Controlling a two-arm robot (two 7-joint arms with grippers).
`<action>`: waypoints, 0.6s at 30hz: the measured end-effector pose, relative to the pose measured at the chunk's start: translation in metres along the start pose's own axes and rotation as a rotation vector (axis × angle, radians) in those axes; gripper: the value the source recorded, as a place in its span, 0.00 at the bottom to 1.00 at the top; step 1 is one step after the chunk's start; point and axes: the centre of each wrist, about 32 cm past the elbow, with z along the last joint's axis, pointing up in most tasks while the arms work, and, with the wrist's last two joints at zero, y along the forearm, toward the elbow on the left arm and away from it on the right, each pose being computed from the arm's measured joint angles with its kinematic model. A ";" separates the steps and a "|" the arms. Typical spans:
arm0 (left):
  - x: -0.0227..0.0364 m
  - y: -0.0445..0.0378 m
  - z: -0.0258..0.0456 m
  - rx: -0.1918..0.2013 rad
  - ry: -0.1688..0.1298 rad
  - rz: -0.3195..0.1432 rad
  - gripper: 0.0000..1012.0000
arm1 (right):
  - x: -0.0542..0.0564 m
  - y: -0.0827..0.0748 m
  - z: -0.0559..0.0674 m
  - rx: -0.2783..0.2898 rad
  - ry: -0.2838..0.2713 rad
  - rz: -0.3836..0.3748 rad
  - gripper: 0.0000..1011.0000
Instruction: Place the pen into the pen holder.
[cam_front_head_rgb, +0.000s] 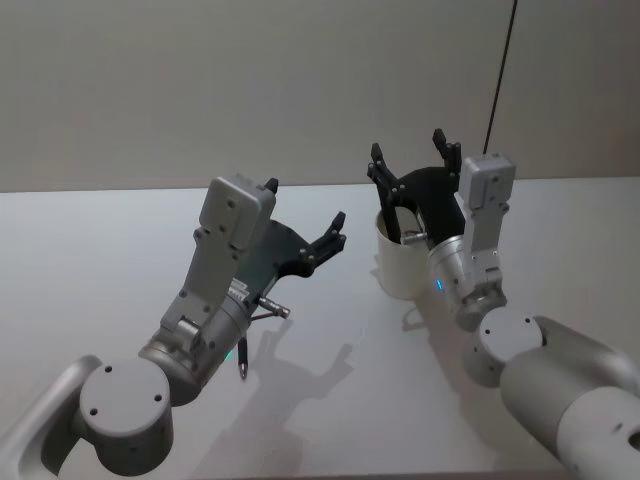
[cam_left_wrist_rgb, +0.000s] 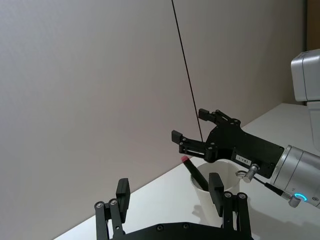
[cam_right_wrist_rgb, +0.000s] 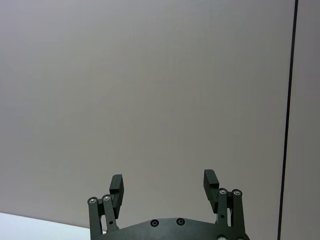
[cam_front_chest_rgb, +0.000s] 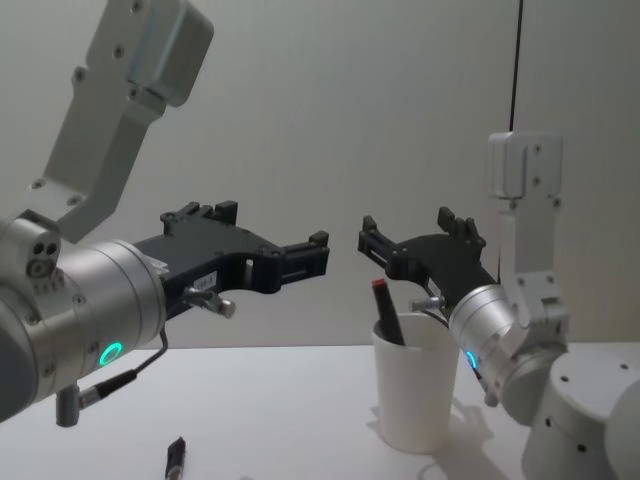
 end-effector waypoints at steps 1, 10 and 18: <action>0.0000 0.0000 0.0000 0.000 0.000 0.000 0.99 | 0.001 0.000 0.000 -0.010 0.001 0.003 0.99; 0.0000 0.0000 0.0000 0.000 0.000 0.000 0.99 | 0.009 0.005 0.006 -0.049 0.020 0.019 0.99; 0.0000 0.0000 0.0000 0.000 0.000 0.000 0.99 | 0.022 -0.006 0.025 -0.107 0.038 0.027 0.99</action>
